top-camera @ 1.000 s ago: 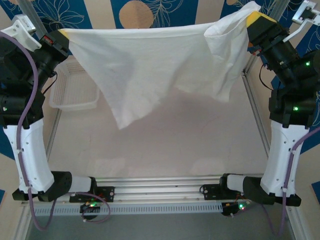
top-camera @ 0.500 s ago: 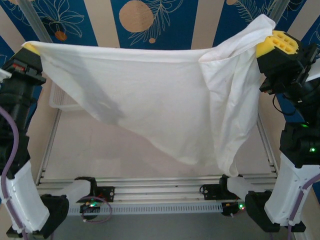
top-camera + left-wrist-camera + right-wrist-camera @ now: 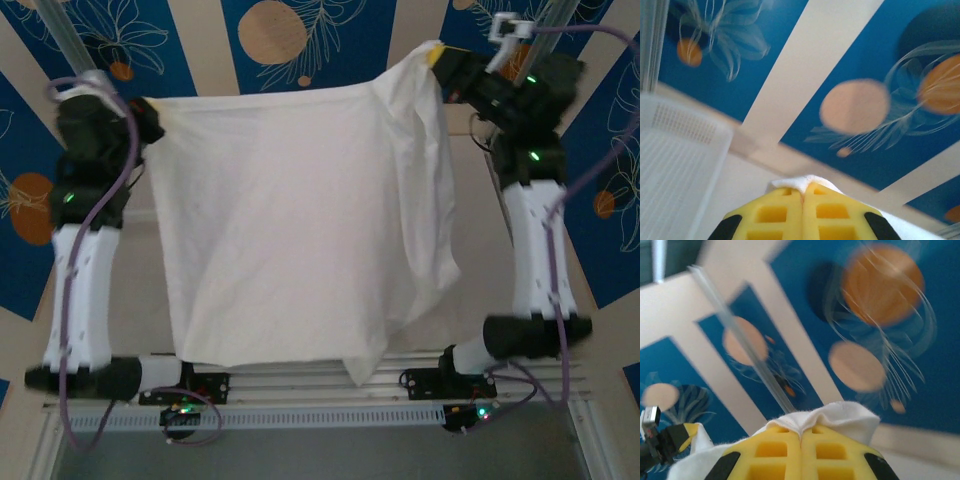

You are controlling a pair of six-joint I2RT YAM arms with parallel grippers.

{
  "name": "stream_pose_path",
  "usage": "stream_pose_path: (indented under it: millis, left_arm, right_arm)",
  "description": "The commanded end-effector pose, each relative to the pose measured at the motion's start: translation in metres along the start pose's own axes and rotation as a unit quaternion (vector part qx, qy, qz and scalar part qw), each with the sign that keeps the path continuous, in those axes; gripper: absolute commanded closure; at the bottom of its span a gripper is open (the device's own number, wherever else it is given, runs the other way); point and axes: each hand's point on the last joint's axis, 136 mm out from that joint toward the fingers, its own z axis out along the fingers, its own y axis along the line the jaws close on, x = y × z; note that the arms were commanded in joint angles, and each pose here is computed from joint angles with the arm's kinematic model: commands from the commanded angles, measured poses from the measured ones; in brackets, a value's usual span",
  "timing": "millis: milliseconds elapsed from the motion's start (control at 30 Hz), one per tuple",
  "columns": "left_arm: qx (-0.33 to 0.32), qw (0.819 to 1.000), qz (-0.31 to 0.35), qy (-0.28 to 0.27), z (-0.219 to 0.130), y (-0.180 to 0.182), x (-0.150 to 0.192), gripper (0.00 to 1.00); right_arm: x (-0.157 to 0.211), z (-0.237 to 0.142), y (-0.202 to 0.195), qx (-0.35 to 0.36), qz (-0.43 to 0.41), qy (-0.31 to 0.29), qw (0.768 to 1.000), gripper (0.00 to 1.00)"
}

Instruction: Fold the inside-out t-shirt

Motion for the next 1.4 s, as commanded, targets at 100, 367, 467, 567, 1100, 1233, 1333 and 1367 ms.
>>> stream_pose_path:
  millis: [100, 367, 467, 567, 1100, 1233, 1333, 1367]
  left_arm:
    - [-0.053, 0.996, 0.032, 0.064, 0.124, 0.036, 0.050, 0.81]
    - [-0.019, 0.996, 0.056, 0.072, 0.160, 0.024, 0.053, 0.40]
    - [0.005, 0.995, 0.048, 0.088, 0.139, 0.009, 0.058, 0.40]
    - [0.032, 0.990, 0.028, 0.137, 0.111, -0.005, 0.094, 0.41]
    - [-0.070, 0.909, 0.060, 0.406, 0.050, 0.053, 0.391, 0.67]
    - [-0.150, 0.891, 0.039, 0.426, 0.066, 0.098, 0.411, 0.77]
    - [-0.188, 0.883, 0.006, 0.429, 0.077, 0.128, 0.417, 0.80]
    - [-0.191, 0.884, -0.001, 0.427, 0.081, 0.133, 0.415, 0.80]
  right_arm:
    - [0.048, 0.067, -0.158, 0.148, 0.160, 0.075, 0.973, 0.47]
    - [0.062, 0.077, -0.218, 0.160, 0.286, 0.110, 0.938, 0.01]
    - [0.074, 0.071, -0.215, 0.168, 0.265, 0.127, 0.941, 0.01]
    - [0.082, 0.054, -0.206, 0.195, 0.231, 0.141, 0.943, 0.01]
    - [0.320, -0.213, -0.263, 0.442, 0.482, 0.111, 0.748, 0.47]
    - [0.353, -0.230, -0.261, 0.466, 0.484, 0.147, 0.726, 0.34]
    - [0.372, -0.231, -0.258, 0.490, 0.486, 0.180, 0.700, 0.29]
    - [0.377, -0.229, -0.258, 0.495, 0.485, 0.192, 0.695, 0.29]
